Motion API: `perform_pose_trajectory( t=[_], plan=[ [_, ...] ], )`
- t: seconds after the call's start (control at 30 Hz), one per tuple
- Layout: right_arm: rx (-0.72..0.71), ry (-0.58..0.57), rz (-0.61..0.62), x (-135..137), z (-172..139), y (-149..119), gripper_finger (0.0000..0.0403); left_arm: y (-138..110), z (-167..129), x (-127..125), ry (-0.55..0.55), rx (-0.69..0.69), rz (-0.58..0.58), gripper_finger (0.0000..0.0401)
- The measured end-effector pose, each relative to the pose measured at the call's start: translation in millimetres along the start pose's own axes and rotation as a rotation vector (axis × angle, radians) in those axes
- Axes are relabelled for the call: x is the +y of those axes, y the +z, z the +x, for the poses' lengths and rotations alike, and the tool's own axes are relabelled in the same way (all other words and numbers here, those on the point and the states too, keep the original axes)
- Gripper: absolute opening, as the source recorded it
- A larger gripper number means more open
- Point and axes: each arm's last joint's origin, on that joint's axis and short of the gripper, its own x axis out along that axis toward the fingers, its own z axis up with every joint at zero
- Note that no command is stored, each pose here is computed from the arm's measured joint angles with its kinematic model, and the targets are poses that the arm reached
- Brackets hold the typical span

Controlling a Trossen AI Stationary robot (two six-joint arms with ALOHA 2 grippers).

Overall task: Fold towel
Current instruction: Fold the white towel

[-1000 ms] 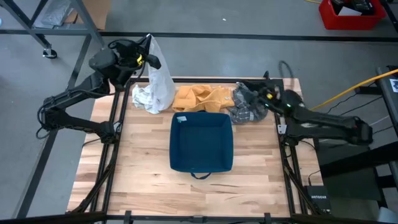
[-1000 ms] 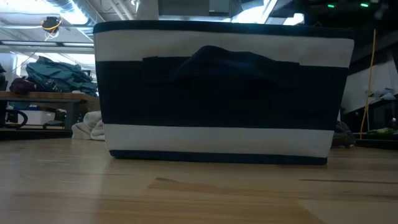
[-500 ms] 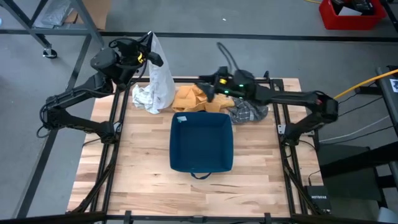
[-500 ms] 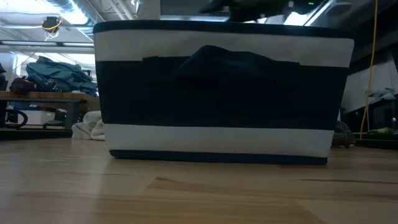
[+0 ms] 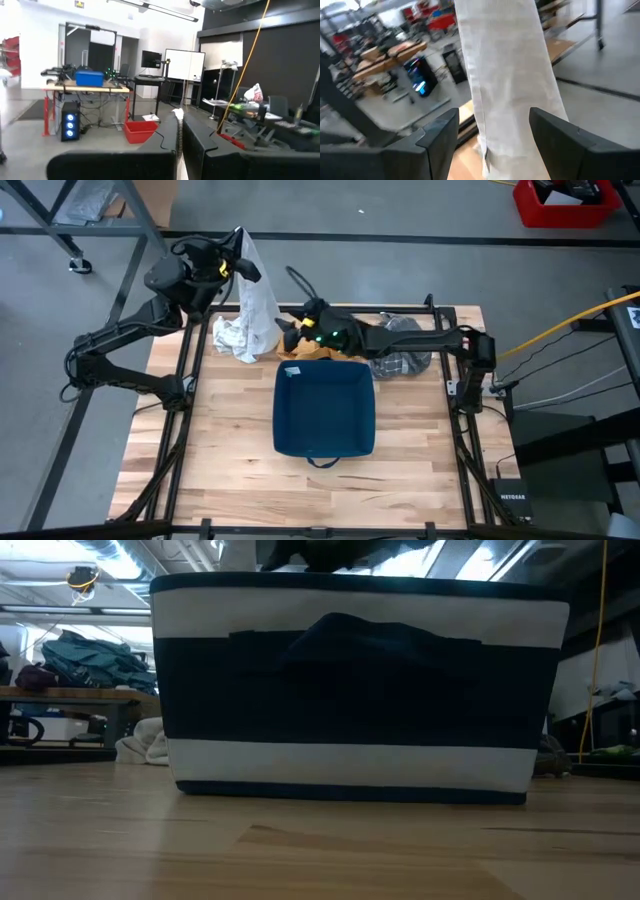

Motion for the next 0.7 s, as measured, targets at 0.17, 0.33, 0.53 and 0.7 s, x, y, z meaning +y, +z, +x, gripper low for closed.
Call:
perform_pose_trajectory(
  t=[0.17,0.33,0.53,0.7],
  plan=[
    [-0.012,-0.049,-0.01,20.0,11.1,-17.3,0.0248,-0.1,0.0,0.0,-0.001,0.001,-0.061,0.0],
    [-0.011,-0.066,-0.019,34.9,23.6,-35.6,0.0248,-0.4,0.3,-2.0,-0.05,0.002,-0.134,0.0],
    [-0.003,-0.101,0.04,44.7,36.6,-60.7,0.0248,1.0,0.9,-2.8,-0.061,-0.014,-0.155,0.0],
    [-0.01,-0.121,0.1,48.4,49.6,-73.9,0.0248,1.2,0.8,-3.3,-0.077,-0.015,-0.167,0.0]
  ],
)
